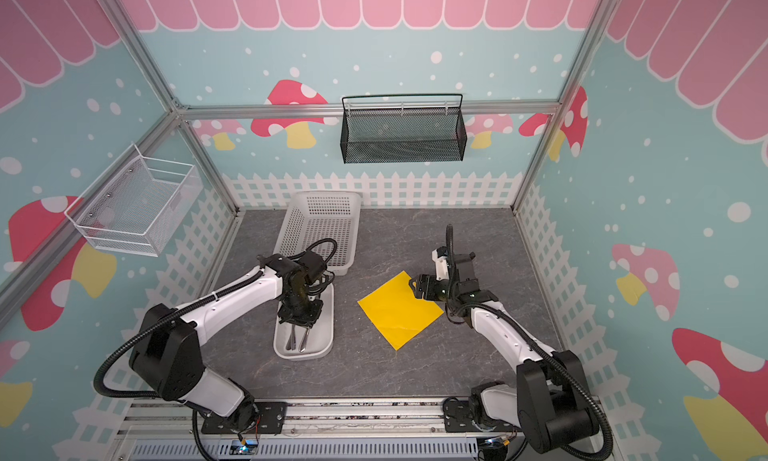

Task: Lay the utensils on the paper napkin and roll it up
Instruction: 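Lift the knife out of the tray with the left gripper, then carry the knife over the yellow napkin and lower it with the left gripper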

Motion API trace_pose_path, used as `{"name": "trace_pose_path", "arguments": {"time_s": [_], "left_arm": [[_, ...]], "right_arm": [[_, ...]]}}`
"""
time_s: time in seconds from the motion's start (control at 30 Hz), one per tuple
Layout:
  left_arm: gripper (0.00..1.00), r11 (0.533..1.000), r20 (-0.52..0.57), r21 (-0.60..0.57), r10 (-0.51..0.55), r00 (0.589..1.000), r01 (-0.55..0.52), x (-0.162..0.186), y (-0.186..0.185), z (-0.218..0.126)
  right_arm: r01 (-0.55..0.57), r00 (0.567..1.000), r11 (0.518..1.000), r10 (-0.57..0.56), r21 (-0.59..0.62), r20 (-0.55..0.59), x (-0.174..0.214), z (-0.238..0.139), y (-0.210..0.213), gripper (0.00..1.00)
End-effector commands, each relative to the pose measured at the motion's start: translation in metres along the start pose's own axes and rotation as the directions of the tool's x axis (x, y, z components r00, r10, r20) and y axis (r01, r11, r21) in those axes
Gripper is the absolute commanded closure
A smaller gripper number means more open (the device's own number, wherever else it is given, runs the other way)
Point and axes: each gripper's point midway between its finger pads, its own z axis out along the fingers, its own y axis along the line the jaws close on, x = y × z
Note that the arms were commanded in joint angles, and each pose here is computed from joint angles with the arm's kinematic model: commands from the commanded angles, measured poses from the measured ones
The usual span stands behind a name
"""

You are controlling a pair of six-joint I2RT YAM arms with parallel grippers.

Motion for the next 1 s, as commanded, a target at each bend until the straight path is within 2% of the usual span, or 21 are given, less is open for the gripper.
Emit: {"name": "trace_pose_path", "arguments": {"time_s": [0.0,0.17,0.37,0.53,0.7,0.97], "left_arm": [[0.87,0.999,0.025,-0.008,0.041,0.999,-0.041,0.005,-0.008,-0.024],[0.87,0.995,0.074,0.035,0.094,0.993,-0.096,-0.001,-0.038,-0.051],[0.87,0.978,0.121,0.111,0.162,0.979,-0.176,-0.023,-0.095,-0.063],[0.88,0.953,0.153,0.199,0.199,0.968,-0.227,-0.048,-0.15,-0.059],[0.89,0.94,0.18,0.233,0.212,0.961,-0.251,-0.081,-0.193,-0.046],[0.87,0.939,0.198,0.27,0.162,0.967,-0.212,-0.135,-0.233,-0.017]], "right_arm": [[0.004,1.0,1.0,-0.004,-0.013,0.007,-0.006,0.0,0.003,0.16],[0.004,1.0,1.0,-0.004,0.0,0.012,-0.003,0.0,-0.001,0.16],[-0.021,1.0,0.995,0.02,0.101,0.01,0.004,-0.001,-0.021,0.16],[-0.034,0.999,0.985,0.032,0.169,0.017,0.01,-0.006,-0.034,0.16],[-0.052,0.998,0.97,0.046,0.238,0.033,0.01,-0.014,-0.05,0.16],[-0.114,0.992,0.95,0.124,0.29,-0.014,0.025,-0.011,-0.082,0.15]]}}
